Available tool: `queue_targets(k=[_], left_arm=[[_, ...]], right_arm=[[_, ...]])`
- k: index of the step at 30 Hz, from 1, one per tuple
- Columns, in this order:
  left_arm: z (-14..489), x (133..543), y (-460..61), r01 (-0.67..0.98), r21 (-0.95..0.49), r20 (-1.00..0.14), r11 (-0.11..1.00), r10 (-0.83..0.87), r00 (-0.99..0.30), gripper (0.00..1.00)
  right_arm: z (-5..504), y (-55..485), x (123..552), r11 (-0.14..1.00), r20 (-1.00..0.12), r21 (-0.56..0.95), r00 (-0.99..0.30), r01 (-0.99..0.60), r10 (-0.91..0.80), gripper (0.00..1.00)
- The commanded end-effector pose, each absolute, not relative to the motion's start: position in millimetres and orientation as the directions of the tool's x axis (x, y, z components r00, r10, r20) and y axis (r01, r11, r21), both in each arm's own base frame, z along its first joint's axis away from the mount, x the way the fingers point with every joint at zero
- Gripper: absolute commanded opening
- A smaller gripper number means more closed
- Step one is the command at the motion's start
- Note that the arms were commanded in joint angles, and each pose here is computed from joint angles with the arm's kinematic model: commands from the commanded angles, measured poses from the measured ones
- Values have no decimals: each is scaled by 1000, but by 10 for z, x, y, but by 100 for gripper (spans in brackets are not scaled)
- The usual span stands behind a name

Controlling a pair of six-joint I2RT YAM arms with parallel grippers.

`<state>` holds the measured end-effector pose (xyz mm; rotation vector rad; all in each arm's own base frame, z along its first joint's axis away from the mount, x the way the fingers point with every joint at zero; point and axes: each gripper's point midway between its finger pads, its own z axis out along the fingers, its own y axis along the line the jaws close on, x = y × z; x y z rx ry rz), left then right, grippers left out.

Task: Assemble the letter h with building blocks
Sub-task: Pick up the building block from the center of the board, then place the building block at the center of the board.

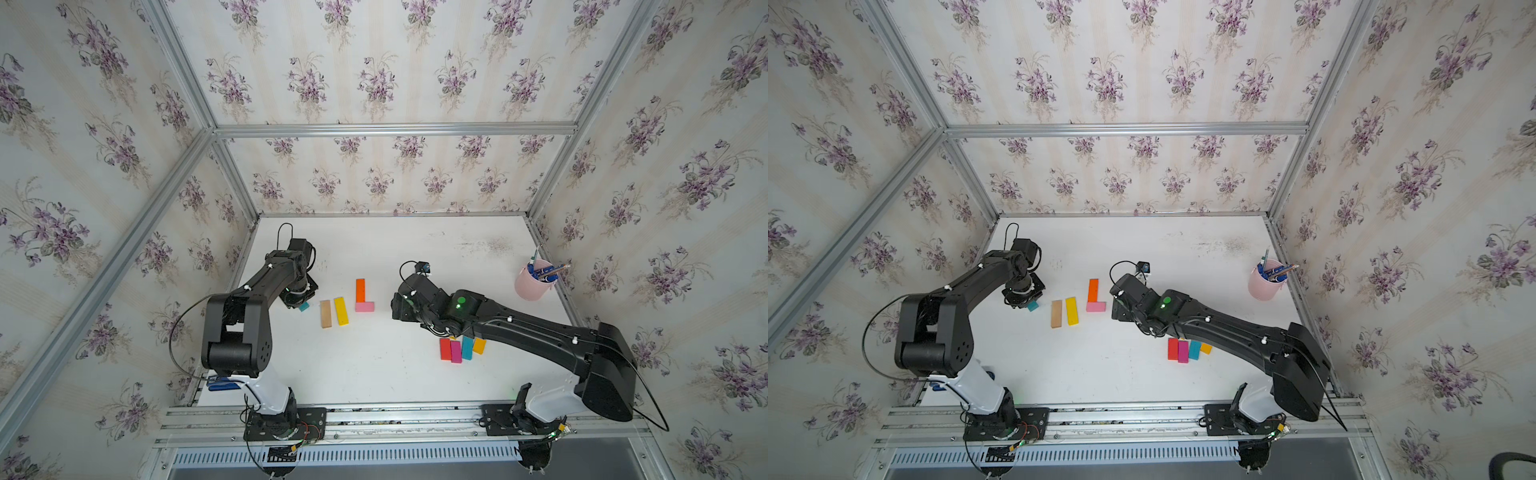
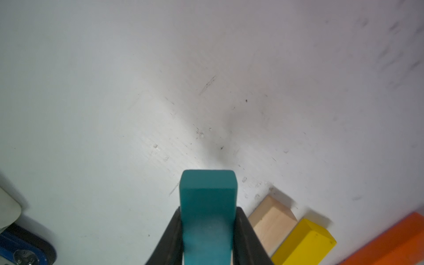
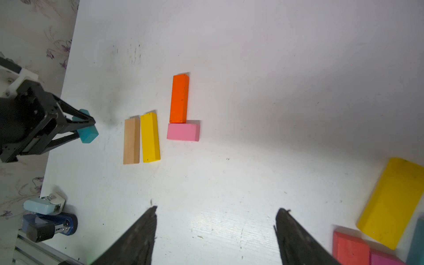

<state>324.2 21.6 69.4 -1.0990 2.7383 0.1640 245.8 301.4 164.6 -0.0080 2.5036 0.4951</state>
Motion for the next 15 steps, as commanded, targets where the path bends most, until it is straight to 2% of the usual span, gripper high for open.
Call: queue_targets(k=[1,4,8,11,15], left_arm=[[927,3172,215,-654,33,-248,755,-628,-737,0],[1212,3157,55,-596,-6,-297,803,-571,-766,0],[1453,3118,-569,-382,-38,-349,923,-371,-861,0],[1421,2964,-1178,-169,-40,-346,985,-172,-922,0],[1148,2671,-1822,38,-14,-294,999,32,-955,0]], right_arm=[[1760,2873,2525,932,-570,355,-808,-78,149,81],[1820,2690,2540,937,-577,347,-799,-51,171,81],[1882,2451,2517,929,-583,371,-783,-18,218,81],[1864,2228,2511,929,-577,370,-778,21,248,81],[1809,1948,2502,932,-567,355,-776,72,276,80]])
